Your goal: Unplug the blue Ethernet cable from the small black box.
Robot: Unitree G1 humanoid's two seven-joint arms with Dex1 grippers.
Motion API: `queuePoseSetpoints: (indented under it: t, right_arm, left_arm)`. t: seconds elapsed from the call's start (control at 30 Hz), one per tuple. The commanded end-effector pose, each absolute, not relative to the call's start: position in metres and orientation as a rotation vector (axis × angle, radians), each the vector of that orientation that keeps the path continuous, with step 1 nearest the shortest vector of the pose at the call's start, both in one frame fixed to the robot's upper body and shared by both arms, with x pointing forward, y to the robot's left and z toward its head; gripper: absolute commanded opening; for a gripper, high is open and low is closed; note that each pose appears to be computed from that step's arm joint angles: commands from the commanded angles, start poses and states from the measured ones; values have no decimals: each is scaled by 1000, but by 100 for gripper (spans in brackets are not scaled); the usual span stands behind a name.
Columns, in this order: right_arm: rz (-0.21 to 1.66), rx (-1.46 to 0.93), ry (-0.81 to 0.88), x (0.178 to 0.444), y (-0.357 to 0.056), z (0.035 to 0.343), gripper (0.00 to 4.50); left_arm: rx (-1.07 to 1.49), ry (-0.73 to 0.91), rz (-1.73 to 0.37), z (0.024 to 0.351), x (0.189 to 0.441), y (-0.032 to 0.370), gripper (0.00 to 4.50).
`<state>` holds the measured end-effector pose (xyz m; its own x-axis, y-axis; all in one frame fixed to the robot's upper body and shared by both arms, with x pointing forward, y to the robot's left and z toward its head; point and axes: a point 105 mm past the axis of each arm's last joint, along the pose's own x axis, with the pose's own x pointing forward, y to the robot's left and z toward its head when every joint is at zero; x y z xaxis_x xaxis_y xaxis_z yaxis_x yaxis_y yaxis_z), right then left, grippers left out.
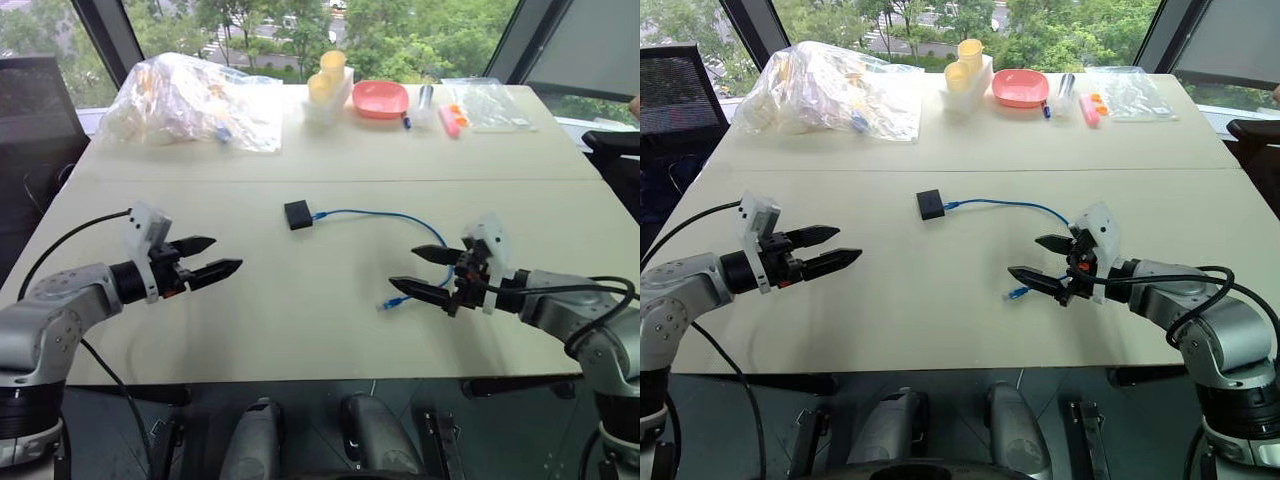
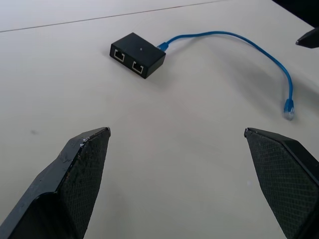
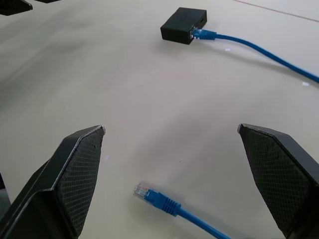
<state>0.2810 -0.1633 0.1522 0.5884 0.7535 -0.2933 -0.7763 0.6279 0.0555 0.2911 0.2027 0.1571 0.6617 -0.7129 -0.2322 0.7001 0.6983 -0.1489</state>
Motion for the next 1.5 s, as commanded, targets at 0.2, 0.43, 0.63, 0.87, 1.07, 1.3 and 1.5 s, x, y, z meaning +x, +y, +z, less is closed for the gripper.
queuePoseSetpoints:
  t: [0.2,0.43,0.63,0.87,1.07,1.3,1.5]
  right_arm:
    - [900,-108,260,284,-163,160,450]
    - [892,-109,261,284,-164,159,450]
    - [891,-118,254,290,-163,161,450]
    - [873,-146,220,299,-164,166,450]
    - [873,-294,187,338,-150,168,450]
    - [1000,-460,212,411,-94,160,450]
    - [1103,-525,264,427,-60,154,450]
  left_arm:
    - [-34,223,-791,168,290,204,448]
    - [-35,231,-796,167,292,202,448]
    - [-39,204,-791,173,299,202,448]
    - [14,238,-813,174,304,207,448]
    - [228,301,-912,174,324,212,448]
    - [230,320,-1113,218,316,215,448]
    - [169,236,-1050,237,317,223,448]
